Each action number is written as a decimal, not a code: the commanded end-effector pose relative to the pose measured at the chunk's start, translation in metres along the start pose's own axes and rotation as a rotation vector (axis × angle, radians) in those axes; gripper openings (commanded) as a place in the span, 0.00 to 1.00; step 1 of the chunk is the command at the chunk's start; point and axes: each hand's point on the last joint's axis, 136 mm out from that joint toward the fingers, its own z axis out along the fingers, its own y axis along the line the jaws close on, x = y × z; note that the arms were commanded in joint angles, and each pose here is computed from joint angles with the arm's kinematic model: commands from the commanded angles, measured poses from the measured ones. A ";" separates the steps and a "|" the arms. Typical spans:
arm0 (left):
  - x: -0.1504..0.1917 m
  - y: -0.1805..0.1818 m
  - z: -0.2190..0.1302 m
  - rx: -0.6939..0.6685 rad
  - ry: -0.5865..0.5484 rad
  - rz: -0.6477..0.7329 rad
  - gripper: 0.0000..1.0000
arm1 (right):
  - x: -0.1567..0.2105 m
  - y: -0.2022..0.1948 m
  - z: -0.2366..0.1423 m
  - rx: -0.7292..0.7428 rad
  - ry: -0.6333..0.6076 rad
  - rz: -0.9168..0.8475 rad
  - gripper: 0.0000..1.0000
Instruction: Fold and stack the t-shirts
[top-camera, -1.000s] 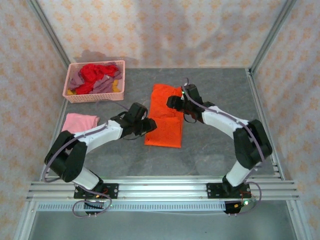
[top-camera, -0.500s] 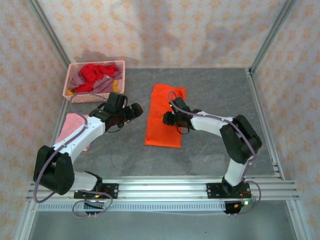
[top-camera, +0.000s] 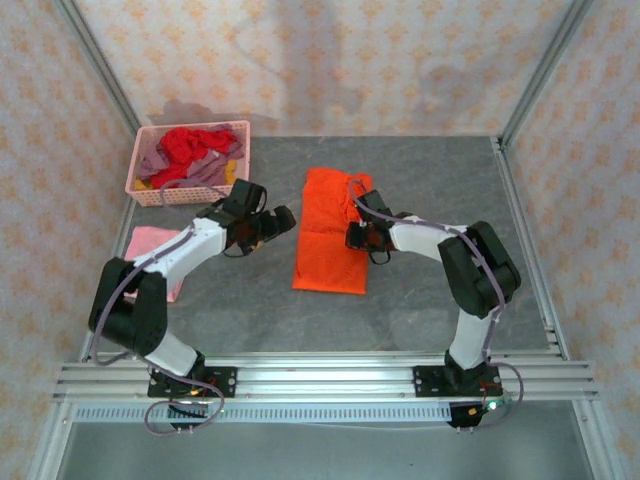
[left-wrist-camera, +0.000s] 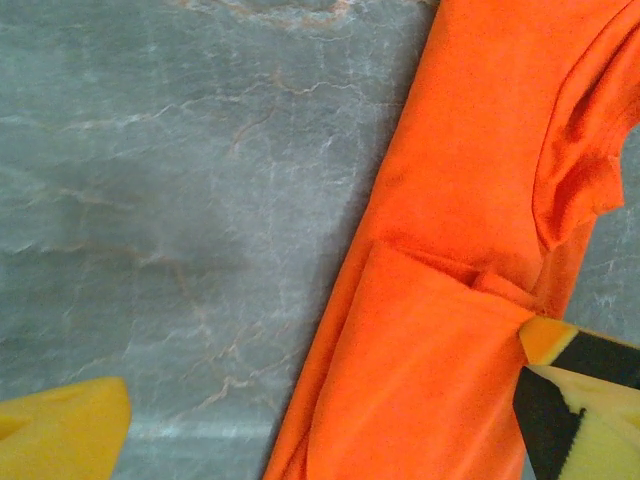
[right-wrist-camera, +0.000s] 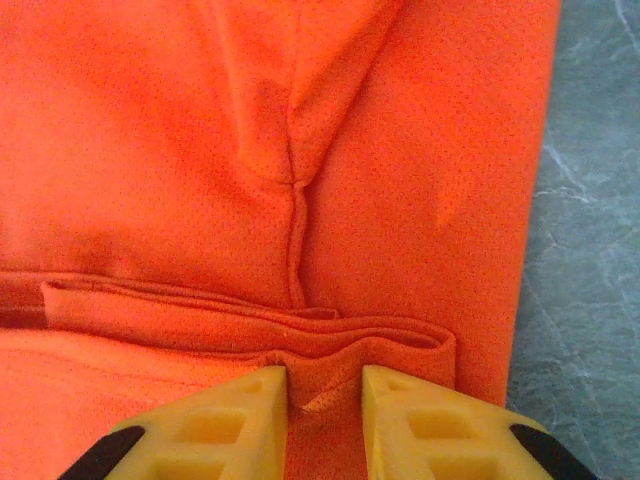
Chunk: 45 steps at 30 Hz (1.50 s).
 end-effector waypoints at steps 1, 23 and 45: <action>-0.019 -0.026 0.010 0.057 -0.018 0.047 1.00 | 0.001 -0.007 -0.013 0.047 0.028 -0.116 0.28; -0.078 -0.027 0.058 -0.048 -0.010 -0.008 1.00 | 0.018 0.090 0.004 0.067 -0.103 -0.433 0.90; -0.041 -0.039 0.038 0.053 -0.027 0.058 0.99 | 0.109 0.060 -0.028 0.073 0.014 -0.481 0.85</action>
